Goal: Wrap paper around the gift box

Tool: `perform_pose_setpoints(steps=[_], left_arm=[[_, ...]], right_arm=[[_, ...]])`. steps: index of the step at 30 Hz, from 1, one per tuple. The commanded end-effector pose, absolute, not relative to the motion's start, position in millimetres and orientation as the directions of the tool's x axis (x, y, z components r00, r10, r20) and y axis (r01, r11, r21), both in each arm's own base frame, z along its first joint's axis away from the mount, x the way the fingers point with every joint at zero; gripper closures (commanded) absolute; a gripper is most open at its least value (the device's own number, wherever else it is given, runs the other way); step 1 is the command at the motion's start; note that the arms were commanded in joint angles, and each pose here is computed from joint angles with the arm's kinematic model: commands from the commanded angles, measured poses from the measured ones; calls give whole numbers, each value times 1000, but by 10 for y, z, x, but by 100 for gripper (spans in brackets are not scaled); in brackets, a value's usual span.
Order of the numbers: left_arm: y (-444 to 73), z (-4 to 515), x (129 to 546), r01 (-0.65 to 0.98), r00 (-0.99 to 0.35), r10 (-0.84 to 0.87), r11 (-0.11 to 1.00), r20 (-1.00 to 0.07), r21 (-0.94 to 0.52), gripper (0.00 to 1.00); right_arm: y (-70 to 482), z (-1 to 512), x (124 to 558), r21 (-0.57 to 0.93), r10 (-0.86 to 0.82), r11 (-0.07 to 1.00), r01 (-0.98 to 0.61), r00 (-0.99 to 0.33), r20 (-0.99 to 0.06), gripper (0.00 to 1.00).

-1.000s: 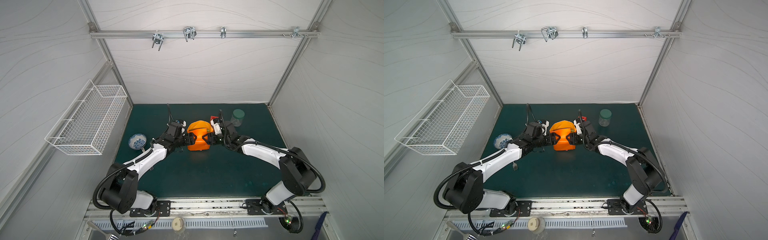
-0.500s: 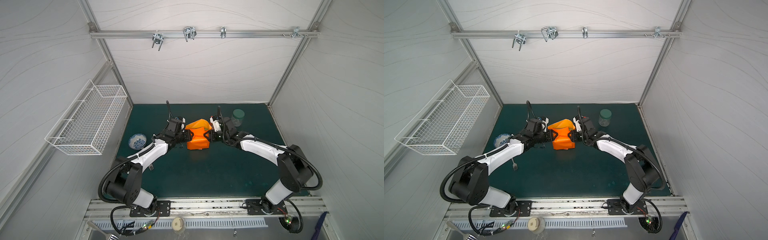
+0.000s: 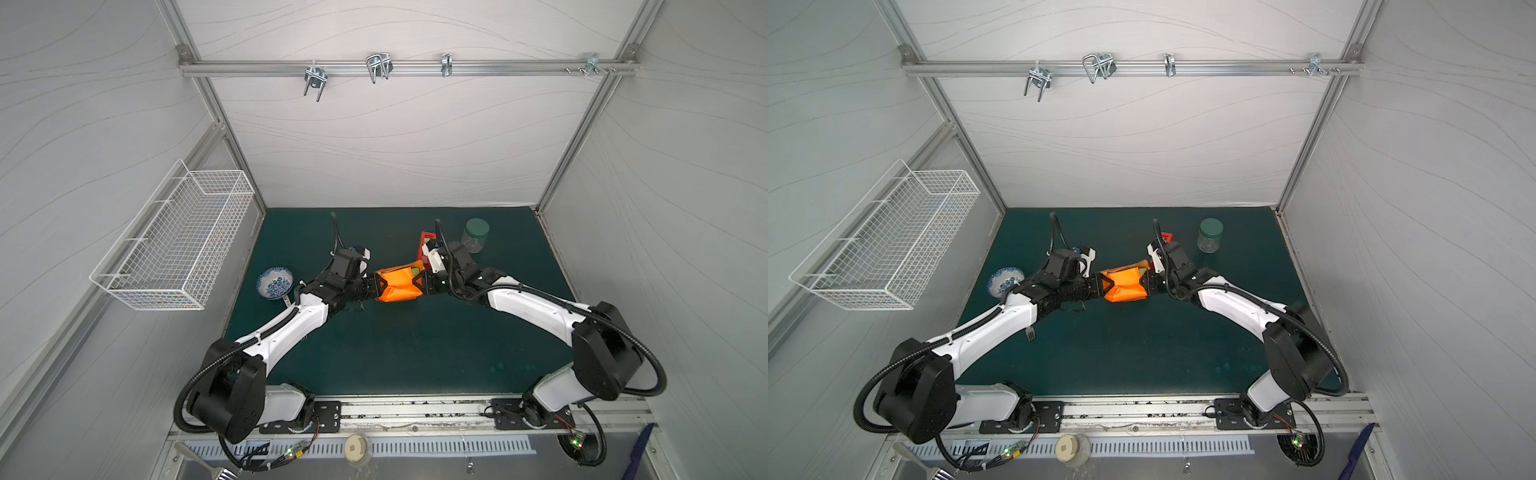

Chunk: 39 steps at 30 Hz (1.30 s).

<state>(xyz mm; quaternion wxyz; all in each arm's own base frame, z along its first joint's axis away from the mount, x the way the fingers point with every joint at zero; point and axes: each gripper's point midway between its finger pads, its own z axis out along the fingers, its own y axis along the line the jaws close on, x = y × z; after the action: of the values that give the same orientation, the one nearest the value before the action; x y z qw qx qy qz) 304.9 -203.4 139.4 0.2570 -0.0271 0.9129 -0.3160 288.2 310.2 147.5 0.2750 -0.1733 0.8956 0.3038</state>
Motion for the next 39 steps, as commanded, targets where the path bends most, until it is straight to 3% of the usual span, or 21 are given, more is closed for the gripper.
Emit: perform_pose_setpoints(steps=[1,13,17,24,27,32,39], left_arm=[[-2303,1563,2862,167,-892,-186,712,-412,-682,65],[-2345,1525,3068,166,-899,-133,777,-417,-607,63],[-2363,1536,3212,167,-893,-130,793,-430,-586,52],[-2293,1840,3379,209,-845,-150,790,-513,-576,23],[-2243,1914,3352,239,-813,-155,790,-561,-565,17],[-2054,1782,3329,226,-781,-145,841,-607,-491,20],[-1983,1650,3490,232,-762,-84,890,-642,-392,35]], right_arm=[[3257,1660,2547,525,-170,668,-528,-795,-582,68],[3177,1715,2711,516,-180,689,-508,-811,-557,64],[3117,1621,2894,517,-177,703,-488,-824,-538,64],[3024,1543,3132,488,-181,735,-471,-830,-528,64],[3047,1530,3178,489,-187,733,-473,-831,-524,64],[3088,1519,3239,494,-188,730,-472,-834,-519,64],[3138,1512,3290,497,-196,726,-475,-836,-513,64]])
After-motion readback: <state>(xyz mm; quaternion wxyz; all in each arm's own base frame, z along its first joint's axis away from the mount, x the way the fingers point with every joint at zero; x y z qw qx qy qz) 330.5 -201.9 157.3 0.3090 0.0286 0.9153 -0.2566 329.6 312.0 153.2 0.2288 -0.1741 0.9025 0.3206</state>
